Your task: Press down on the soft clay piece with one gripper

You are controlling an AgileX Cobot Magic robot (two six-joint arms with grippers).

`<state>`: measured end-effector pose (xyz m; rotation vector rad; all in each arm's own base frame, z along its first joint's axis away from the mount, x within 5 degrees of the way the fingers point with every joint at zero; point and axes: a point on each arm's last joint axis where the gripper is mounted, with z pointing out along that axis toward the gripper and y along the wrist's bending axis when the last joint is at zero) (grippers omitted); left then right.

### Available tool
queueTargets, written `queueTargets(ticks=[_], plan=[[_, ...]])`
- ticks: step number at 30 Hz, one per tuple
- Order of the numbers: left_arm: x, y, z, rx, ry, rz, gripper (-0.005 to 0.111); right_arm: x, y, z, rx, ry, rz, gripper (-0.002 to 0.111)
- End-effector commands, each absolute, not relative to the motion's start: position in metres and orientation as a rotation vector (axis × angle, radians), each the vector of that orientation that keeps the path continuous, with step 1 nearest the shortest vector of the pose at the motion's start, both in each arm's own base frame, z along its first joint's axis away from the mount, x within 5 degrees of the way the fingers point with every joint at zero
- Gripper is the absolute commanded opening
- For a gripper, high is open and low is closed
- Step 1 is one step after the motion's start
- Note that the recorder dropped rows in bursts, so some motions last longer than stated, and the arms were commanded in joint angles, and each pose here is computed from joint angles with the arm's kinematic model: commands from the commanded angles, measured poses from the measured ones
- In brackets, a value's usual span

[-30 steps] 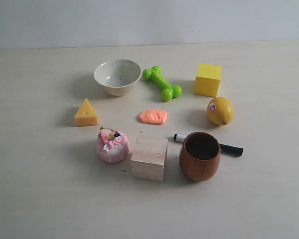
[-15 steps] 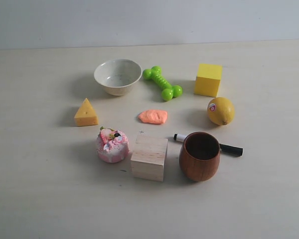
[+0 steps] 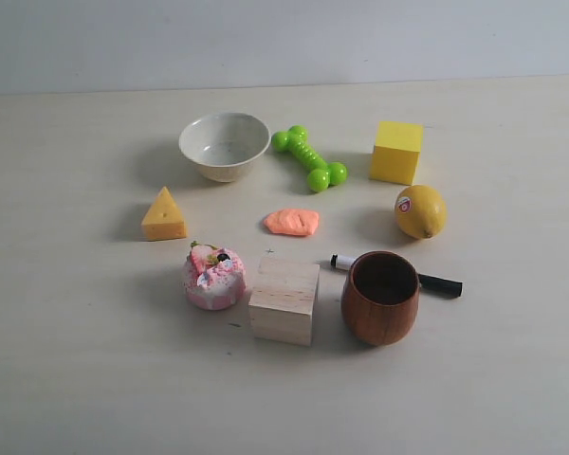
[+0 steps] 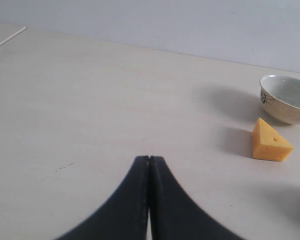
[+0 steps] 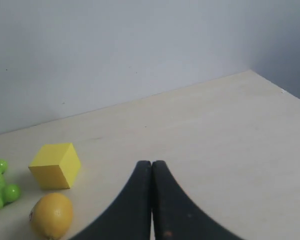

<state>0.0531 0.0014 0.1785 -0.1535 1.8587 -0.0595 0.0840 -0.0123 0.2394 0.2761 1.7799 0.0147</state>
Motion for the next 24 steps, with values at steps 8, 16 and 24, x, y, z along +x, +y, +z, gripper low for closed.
queueTargets(ticks=[8, 16, 24], plan=[[0.053, 0.001, 0.181, -0.161, 1.840, -0.070, 0.000, 0.071, -0.007, 0.199, 0.242, 1.748, 0.053, 0.000], [0.053, 0.001, 0.181, -0.161, 1.840, -0.070, 0.000, 0.069, -0.006, 0.196, 0.213, 1.710, 0.041, 0.000], [0.053, 0.001, 0.181, -0.161, 1.840, -0.070, 0.000, 0.064, -0.006, 0.197, 0.199, 1.686, 0.035, 0.000]])
